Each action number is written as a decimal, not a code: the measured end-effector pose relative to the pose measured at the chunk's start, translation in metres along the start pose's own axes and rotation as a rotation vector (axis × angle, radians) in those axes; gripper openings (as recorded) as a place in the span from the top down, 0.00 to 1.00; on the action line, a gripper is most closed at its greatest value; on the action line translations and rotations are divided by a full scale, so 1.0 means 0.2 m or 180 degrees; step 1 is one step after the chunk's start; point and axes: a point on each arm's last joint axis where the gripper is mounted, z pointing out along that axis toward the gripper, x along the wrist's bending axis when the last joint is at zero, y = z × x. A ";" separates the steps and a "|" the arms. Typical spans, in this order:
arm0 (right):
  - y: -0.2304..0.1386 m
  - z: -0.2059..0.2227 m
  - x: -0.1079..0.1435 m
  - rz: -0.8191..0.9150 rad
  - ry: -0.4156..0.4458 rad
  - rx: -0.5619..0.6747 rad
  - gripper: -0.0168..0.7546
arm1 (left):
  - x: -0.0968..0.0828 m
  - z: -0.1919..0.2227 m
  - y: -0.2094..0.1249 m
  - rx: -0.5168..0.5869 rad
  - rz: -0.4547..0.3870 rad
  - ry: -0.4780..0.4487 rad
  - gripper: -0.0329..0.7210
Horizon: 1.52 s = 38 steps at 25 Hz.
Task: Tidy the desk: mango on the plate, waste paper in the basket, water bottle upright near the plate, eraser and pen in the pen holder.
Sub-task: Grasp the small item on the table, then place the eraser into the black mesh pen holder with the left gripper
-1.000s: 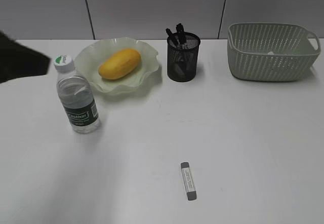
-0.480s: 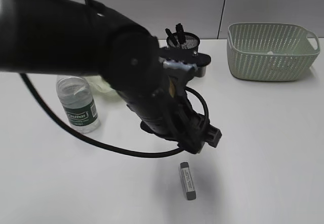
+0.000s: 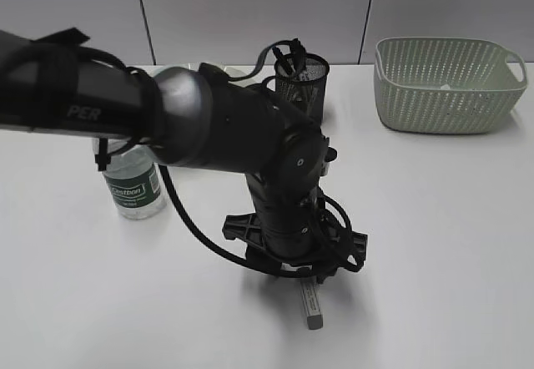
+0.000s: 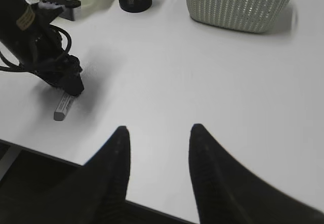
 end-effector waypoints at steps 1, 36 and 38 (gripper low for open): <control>0.00 0.00 0.00 0.0000 0.0000 0.0000 0.57 | 0.00 0.01 0.00 0.0007 -0.0054 0.0006 0.40; 0.00 0.00 0.00 -0.0002 -0.0003 -0.0003 0.57 | 0.38 -0.46 0.96 -0.3748 0.1354 -0.1224 0.78; 0.00 0.00 0.00 -0.0002 -0.0003 -0.0003 0.57 | 0.37 -0.41 0.99 -0.3751 0.1417 -0.1187 0.78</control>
